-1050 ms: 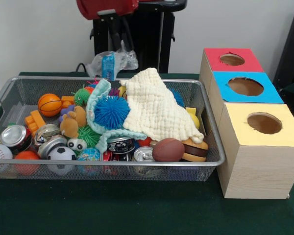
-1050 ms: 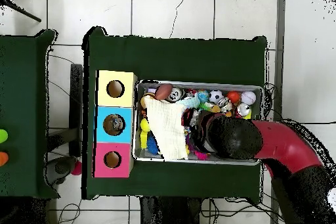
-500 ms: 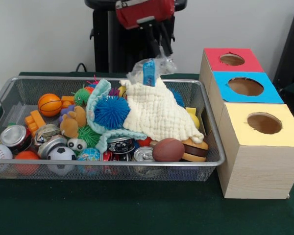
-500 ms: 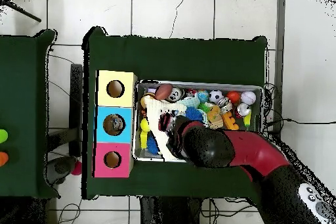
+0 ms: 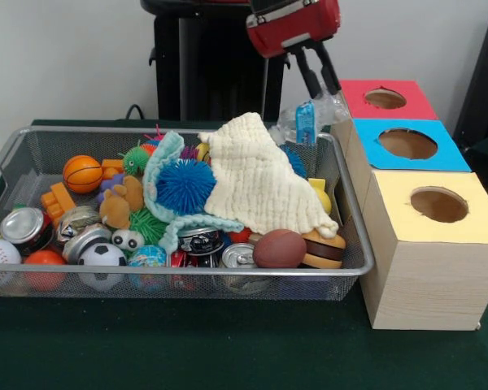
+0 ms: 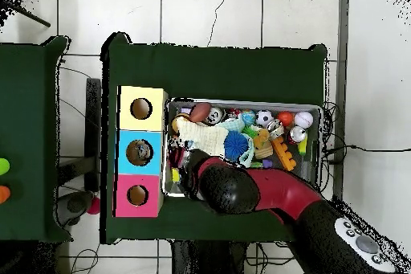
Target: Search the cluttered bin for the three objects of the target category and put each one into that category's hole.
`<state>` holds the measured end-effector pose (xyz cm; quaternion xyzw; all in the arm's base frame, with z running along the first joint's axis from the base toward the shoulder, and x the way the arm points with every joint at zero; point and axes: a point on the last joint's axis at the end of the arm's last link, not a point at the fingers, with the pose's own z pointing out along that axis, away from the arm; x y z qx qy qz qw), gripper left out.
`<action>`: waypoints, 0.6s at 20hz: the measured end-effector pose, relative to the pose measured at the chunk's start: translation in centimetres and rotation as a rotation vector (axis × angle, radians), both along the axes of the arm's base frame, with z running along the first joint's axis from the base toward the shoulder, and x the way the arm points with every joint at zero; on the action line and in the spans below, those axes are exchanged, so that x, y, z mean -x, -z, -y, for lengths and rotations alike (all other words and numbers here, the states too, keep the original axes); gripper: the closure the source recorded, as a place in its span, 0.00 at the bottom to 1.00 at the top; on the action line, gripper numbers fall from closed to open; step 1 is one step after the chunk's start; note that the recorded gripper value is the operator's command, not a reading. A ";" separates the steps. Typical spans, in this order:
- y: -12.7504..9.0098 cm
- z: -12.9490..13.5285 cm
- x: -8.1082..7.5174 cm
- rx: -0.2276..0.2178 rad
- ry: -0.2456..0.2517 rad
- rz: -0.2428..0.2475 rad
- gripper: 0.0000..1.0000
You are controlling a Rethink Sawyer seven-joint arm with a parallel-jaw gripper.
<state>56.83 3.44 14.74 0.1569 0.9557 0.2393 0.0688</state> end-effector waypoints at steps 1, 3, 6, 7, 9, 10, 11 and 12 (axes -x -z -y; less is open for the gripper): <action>0.1 -1.0 0.6 -0.025 -0.003 -0.012 1.00; 0.1 -1.6 0.9 -0.040 -0.005 -0.020 1.00; 0.3 -2.7 1.6 -0.069 -0.007 -0.037 1.00; 0.3 -3.0 1.8 -0.075 -0.009 -0.040 1.00; 0.4 -3.7 2.4 -0.088 -0.016 -0.047 1.00; 0.5 -4.0 2.7 -0.093 -0.019 -0.048 1.00; 0.6 -4.2 2.9 -0.096 -0.021 -0.048 1.00; 0.7 -4.4 3.0 -0.099 -0.021 -0.047 1.00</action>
